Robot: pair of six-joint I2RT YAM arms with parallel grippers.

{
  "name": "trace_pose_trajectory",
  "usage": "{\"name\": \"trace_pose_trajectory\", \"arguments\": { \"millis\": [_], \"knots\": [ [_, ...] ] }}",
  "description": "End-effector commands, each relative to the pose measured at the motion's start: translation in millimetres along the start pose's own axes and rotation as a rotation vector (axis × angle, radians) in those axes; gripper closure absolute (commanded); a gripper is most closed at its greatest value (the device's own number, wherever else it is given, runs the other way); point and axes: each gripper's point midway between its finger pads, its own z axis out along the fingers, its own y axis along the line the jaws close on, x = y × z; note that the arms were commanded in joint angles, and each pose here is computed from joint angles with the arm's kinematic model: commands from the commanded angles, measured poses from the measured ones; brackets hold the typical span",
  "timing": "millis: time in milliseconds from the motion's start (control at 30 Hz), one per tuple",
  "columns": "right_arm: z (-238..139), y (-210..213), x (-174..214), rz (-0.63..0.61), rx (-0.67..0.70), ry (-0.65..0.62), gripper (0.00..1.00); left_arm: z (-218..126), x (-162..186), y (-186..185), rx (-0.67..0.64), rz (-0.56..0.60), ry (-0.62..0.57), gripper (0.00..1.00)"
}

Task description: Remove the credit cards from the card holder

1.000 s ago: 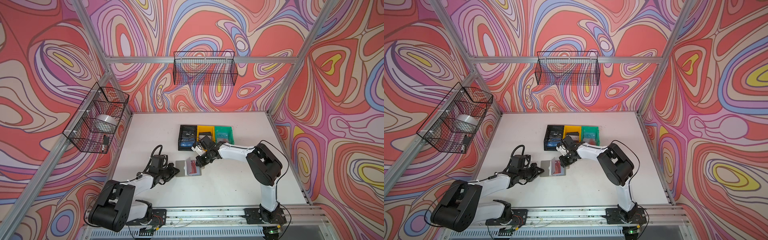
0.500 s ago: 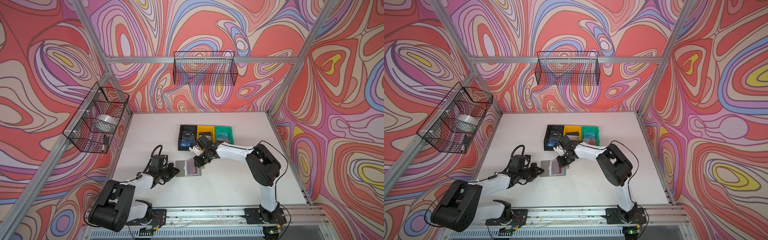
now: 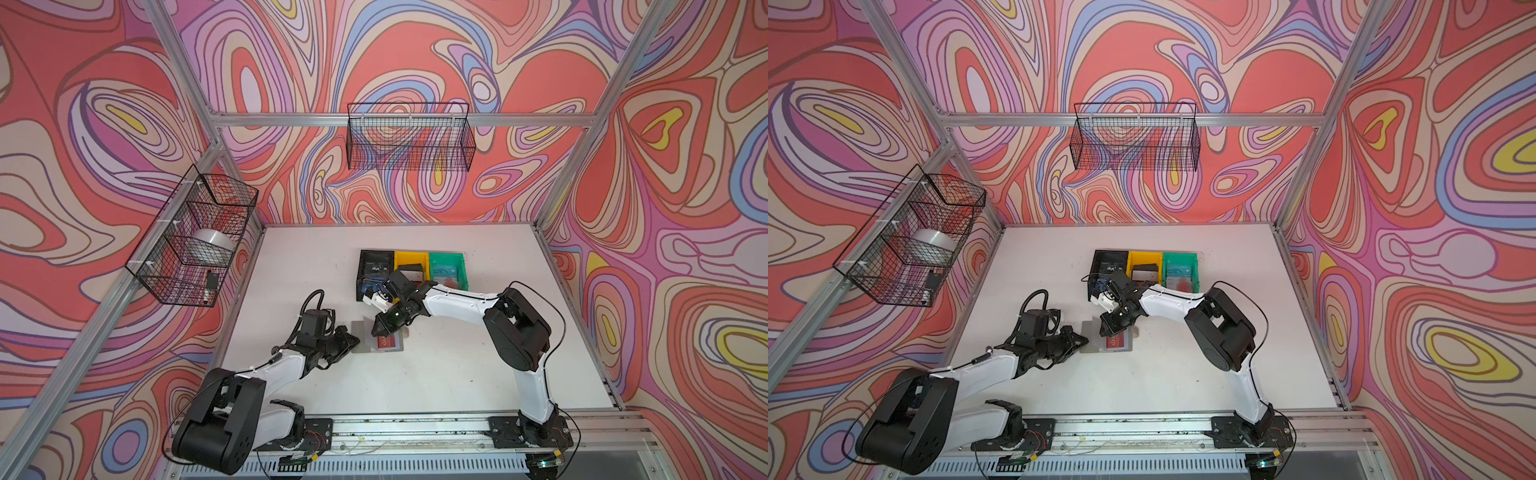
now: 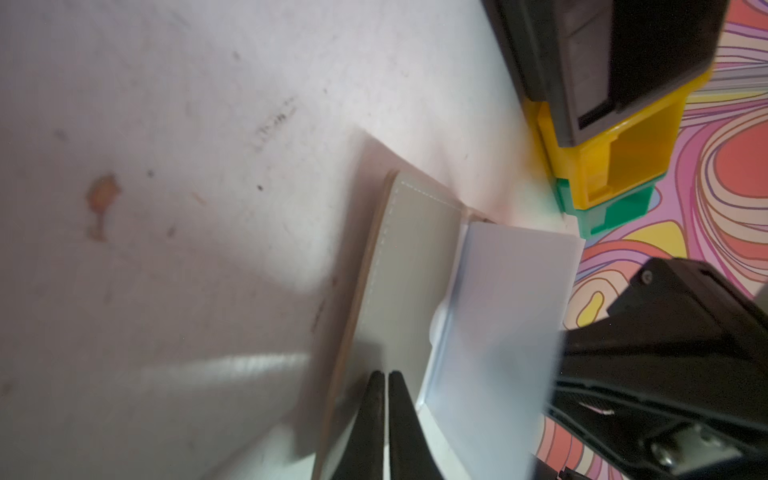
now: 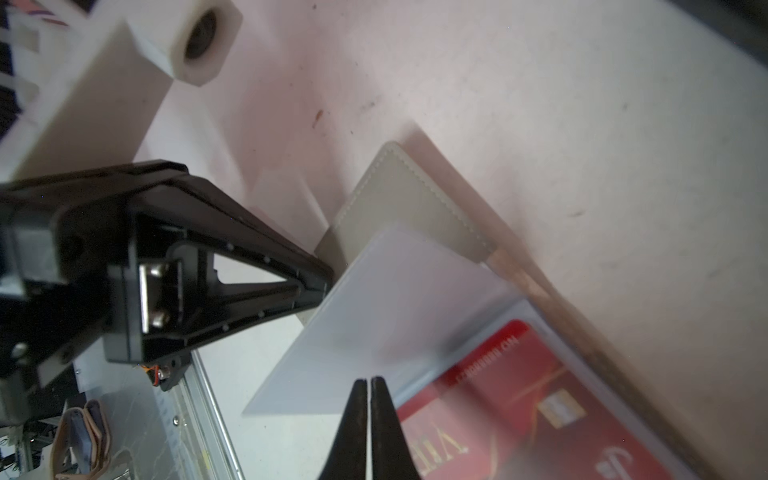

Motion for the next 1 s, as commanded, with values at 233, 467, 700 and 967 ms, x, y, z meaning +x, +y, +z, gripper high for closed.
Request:
{"name": "trace_pose_trajectory", "arguments": {
  "millis": [233,467,700,967],
  "knots": [
    [17.8,-2.3,-3.6,0.044,-0.033,0.001,0.93,-39.3,-6.9,-46.5,0.102,0.052,-0.075,0.84],
    [-6.2,-5.1,1.6,0.027,0.064,-0.028,0.93,-20.2,-8.6,-49.5,0.175,0.008,-0.039,0.83],
    [-27.9,-34.3,23.8,0.067,0.257,-0.013,0.94,1.8,-8.4,-45.2,0.193,-0.011,0.004,0.80],
    [-37.2,-60.2,36.6,0.107,0.373,0.016,0.95,23.3,-8.7,-49.1,0.229,-0.022,0.045,0.79]
  ]
}}
